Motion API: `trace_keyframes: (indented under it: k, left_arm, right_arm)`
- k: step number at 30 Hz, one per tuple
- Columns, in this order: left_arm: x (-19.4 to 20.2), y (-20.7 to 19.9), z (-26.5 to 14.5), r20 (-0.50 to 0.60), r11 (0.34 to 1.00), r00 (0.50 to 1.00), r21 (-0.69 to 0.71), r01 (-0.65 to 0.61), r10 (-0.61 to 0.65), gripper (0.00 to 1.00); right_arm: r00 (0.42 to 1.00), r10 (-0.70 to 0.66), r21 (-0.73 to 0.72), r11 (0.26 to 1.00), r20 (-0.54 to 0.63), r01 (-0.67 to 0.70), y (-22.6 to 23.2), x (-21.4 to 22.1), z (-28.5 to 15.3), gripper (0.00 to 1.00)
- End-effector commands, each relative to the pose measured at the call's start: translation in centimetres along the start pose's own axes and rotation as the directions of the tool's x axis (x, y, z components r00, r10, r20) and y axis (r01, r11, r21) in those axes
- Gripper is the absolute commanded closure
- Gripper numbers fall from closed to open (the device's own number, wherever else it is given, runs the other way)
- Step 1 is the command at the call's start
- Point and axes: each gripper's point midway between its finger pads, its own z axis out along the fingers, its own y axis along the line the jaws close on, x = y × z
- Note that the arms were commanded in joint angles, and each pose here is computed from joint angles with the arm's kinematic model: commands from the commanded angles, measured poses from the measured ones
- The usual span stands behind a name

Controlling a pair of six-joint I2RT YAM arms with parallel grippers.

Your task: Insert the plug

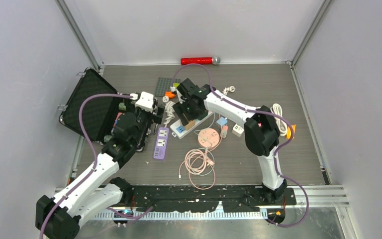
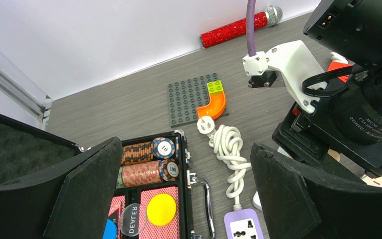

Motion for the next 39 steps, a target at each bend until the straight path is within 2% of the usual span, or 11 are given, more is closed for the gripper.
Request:
trace_keyframes:
  k: [1, 4, 6, 12, 16, 21, 25, 28, 35, 38, 39]
  left_arm:
    - [-2.3, 0.9, 0.1, 0.061, 0.999, 0.998, -0.034, 0.012, -0.010, 0.00]
    - [-2.3, 0.7, 0.2, 0.061, 1.000, 0.998, -0.027, 0.015, -0.014, 0.00]
    - [-2.2, 0.6, 0.3, 0.061, 0.999, 0.998, -0.024, 0.023, -0.021, 0.00]
    - [-2.2, 0.9, 0.7, 0.095, 0.996, 0.994, -0.056, 0.068, -0.062, 0.00]
    - [-1.8, 0.9, 1.2, 0.069, 0.994, 0.994, -0.070, 0.084, -0.079, 0.00]
    - [-1.2, -0.1, 1.7, 0.032, 0.990, 0.991, -0.039, 0.132, -0.131, 0.01]
    - [-0.8, -1.6, 2.0, 0.021, 0.983, 0.982, 0.023, 0.185, -0.185, 0.04]
    - [-0.7, -2.7, 2.0, 0.009, 0.976, 0.979, 0.078, 0.203, -0.204, 0.04]
    - [0.6, -5.1, 2.0, -0.058, 0.951, 0.966, 0.172, 0.257, -0.251, 0.02]
    - [1.0, -5.4, 1.8, -0.061, 0.941, 0.957, 0.175, 0.290, -0.283, 0.02]
    - [1.0, -5.4, 1.7, -0.058, 0.940, 0.957, 0.177, 0.291, -0.286, 0.02]
  right_arm:
    - [1.000, 0.001, 0.004, 1.000, 0.010, -0.001, 0.2, 0.0, -0.4, 0.28]
    - [0.997, 0.013, -0.011, 1.000, 0.082, -0.012, 0.6, -1.7, -2.6, 0.10]
    - [0.990, 0.041, -0.037, 0.999, 0.136, -0.037, 0.7, -3.1, -4.5, 0.05]
    - [0.934, 0.215, -0.110, 0.975, 0.286, -0.191, -1.3, -6.3, -10.5, 0.04]
    - [0.841, 0.379, -0.077, 0.922, 0.387, -0.380, -5.9, -5.7, -14.3, 0.12]
    - [0.690, 0.604, 0.114, 0.714, 0.398, -0.691, -13.5, 0.3, -15.0, 0.34]
    - [0.613, 0.708, 0.219, 0.574, 0.352, -0.789, -15.8, 6.1, -13.3, 0.51]
    - [0.563, 0.764, 0.256, 0.502, 0.317, -0.826, -16.2, 9.8, -11.9, 0.53]
    - [0.536, 0.795, 0.291, 0.462, 0.284, -0.838, -16.4, 12.8, -10.0, 0.50]
    - [0.501, 0.806, 0.326, 0.404, 0.315, -0.854, -18.4, 14.0, -10.0, 0.45]
    - [0.492, 0.809, 0.332, 0.390, 0.321, -0.859, -19.0, 14.4, -9.9, 0.39]
